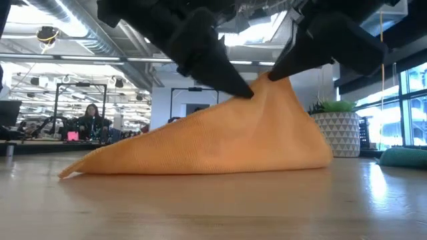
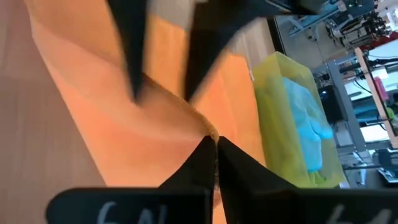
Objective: Fold microfiber towels
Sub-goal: Fold the orange cloth
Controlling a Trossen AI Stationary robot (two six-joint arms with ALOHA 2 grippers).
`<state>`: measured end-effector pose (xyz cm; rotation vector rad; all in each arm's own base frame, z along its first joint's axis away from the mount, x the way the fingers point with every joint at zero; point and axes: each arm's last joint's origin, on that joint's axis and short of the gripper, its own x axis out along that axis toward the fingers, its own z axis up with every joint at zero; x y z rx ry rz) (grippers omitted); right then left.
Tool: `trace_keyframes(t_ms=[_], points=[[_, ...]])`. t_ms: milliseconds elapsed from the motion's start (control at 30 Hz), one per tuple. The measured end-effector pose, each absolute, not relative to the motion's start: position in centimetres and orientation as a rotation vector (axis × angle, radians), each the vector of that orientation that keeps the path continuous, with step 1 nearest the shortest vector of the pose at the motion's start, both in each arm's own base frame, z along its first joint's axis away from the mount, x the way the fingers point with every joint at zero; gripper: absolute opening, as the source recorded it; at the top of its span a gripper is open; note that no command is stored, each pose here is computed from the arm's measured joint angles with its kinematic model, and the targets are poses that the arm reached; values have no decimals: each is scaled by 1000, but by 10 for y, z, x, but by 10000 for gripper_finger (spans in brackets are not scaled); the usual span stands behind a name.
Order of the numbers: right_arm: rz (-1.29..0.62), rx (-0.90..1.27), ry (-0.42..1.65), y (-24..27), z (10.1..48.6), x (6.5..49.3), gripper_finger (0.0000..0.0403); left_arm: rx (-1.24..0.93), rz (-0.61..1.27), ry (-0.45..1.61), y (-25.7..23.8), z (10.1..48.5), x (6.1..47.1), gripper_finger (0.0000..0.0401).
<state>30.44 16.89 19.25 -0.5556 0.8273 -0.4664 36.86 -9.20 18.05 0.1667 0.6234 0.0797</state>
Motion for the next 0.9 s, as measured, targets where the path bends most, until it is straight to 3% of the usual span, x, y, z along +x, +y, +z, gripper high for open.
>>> trace_keyframes(t_ms=[300, 567, 900], points=[[-513, -530, 866, 165, 190, 297, 15, 253, -51, 775, -114, 169, 352, 149], [-511, -510, 869, 168, 190, 293, 15, 414, 44, 857, -133, 165, 333, 149], [-501, -515, 896, 168, 189, 291, 15, 365, 89, 1009, -139, 154, 312, 149]])
